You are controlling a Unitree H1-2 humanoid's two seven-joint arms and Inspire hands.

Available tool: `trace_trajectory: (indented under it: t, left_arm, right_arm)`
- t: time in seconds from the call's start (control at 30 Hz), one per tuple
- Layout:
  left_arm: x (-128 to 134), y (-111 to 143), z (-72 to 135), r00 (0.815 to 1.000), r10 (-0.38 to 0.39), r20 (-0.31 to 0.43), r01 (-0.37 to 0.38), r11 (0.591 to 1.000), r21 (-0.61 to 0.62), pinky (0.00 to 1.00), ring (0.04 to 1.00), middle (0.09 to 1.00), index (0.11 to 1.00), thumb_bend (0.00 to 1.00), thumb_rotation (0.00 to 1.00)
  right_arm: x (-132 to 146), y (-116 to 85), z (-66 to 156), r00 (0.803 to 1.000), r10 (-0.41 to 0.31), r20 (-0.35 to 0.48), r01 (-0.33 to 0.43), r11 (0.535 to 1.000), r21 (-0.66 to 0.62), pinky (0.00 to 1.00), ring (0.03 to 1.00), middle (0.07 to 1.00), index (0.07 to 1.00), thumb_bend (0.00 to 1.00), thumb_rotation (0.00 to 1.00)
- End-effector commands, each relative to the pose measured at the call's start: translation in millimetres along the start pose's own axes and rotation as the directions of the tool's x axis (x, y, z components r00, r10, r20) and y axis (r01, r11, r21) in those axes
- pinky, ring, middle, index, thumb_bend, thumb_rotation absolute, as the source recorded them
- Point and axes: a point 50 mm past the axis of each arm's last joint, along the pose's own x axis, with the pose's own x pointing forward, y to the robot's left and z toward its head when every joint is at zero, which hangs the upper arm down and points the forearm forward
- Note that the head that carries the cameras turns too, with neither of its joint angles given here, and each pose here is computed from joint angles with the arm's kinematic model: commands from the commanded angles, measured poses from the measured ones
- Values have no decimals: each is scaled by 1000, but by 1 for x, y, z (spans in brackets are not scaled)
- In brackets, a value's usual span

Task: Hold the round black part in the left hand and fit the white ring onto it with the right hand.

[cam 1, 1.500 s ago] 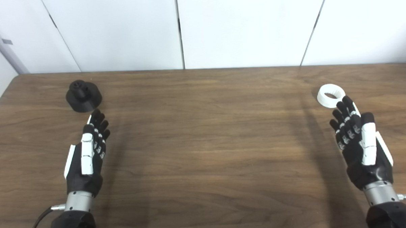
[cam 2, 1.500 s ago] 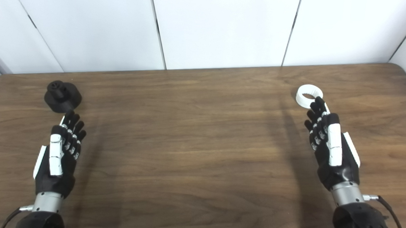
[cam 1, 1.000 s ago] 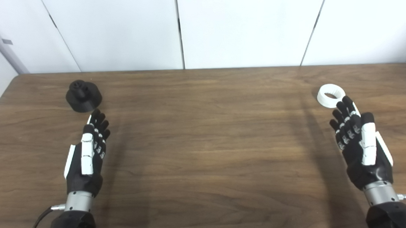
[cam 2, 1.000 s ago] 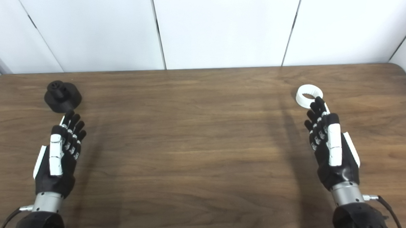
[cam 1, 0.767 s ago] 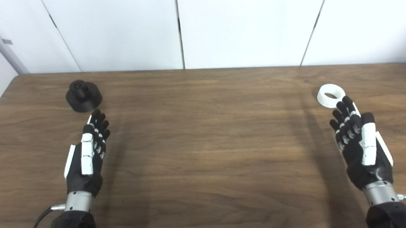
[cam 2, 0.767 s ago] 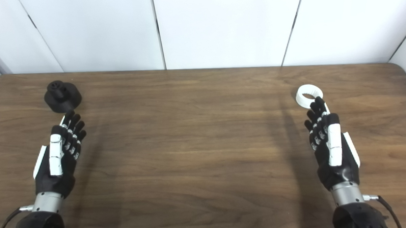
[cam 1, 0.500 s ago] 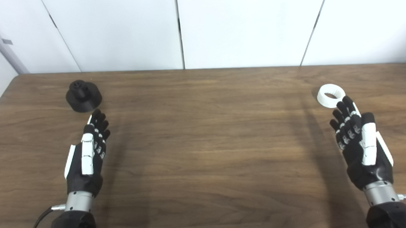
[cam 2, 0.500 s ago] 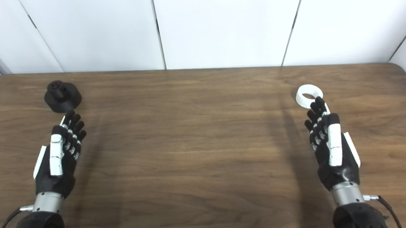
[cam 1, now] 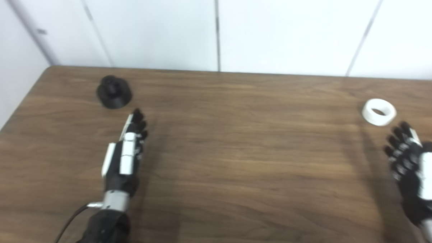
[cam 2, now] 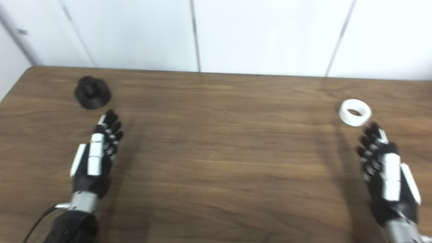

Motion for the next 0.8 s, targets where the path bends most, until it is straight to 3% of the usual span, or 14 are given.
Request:
trace_trajectory:
  t: [0.0, 0.13, 0.5, 0.77]
  left_arm:
    - [6, -5, 8, 998, -6, 56, 5, 1000, 16, 1000, 1000, 999, 1000, 602, 934]
    - [4, -10, 4, 999, -10, 51, 8, 1000, 29, 1000, 1000, 1000, 1000, 605, 950]
    - [3, -19, -7, 999, -2, 45, 0, 999, 36, 1000, 996, 1000, 1000, 591, 973]
    - [2, -31, -12, 999, -1, 43, -1, 998, 58, 1000, 998, 1000, 1000, 555, 999]
  right_arm:
    - [-26, -16, -5, 1000, 15, -23, -16, 999, -45, 1000, 1000, 1000, 1000, 625, 1000]
    - [-26, -19, -6, 1000, 16, -23, -17, 998, -57, 1000, 1000, 1000, 1000, 663, 1000]
    - [-24, -23, -7, 1000, 18, -17, -20, 997, -71, 1000, 1000, 1000, 1000, 586, 1000]
    - [-22, -34, -10, 1000, 17, -22, -19, 996, -88, 1000, 1000, 1000, 1000, 603, 1000]
